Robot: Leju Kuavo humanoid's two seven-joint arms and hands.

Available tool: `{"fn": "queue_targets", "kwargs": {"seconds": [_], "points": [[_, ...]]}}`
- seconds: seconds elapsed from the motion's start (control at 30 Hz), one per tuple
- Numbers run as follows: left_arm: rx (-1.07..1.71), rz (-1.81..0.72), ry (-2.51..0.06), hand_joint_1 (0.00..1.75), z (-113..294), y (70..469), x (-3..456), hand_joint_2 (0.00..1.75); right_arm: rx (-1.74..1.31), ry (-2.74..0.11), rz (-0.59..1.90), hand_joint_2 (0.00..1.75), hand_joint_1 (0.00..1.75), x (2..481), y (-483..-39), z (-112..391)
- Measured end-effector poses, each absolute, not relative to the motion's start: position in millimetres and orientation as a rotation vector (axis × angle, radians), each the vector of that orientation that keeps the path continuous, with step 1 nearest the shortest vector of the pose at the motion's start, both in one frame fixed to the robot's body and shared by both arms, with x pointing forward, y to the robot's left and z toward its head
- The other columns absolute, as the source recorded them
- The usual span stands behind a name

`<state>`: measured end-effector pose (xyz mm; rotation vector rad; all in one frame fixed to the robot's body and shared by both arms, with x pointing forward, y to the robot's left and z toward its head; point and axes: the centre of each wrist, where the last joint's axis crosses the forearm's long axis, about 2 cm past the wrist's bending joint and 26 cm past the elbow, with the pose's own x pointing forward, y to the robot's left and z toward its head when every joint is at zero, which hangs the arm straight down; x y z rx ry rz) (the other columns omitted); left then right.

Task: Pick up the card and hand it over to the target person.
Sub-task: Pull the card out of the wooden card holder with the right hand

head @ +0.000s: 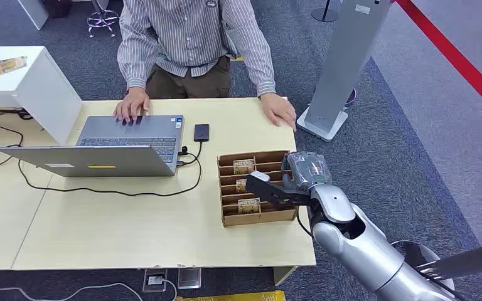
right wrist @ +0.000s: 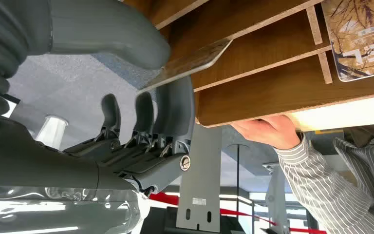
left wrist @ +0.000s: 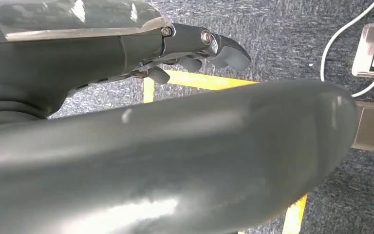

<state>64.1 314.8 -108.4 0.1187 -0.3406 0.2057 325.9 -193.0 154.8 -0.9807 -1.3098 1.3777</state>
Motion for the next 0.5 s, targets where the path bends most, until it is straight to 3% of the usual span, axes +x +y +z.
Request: {"fn": "queue_targets", "kwargs": {"seconds": [0.3,0.5], "points": [[0.121,0.204,-0.339,0.0,-108.3,316.7,64.2,0.0,-0.973,-1.313,1.371,1.75,1.1,325.2,-191.1,153.8],[0.12,0.206,-0.336,0.0,-108.3,317.2,64.2,0.0,-0.972,-1.319,1.364,1.75,1.42,325.1,-189.9,154.8]]}}
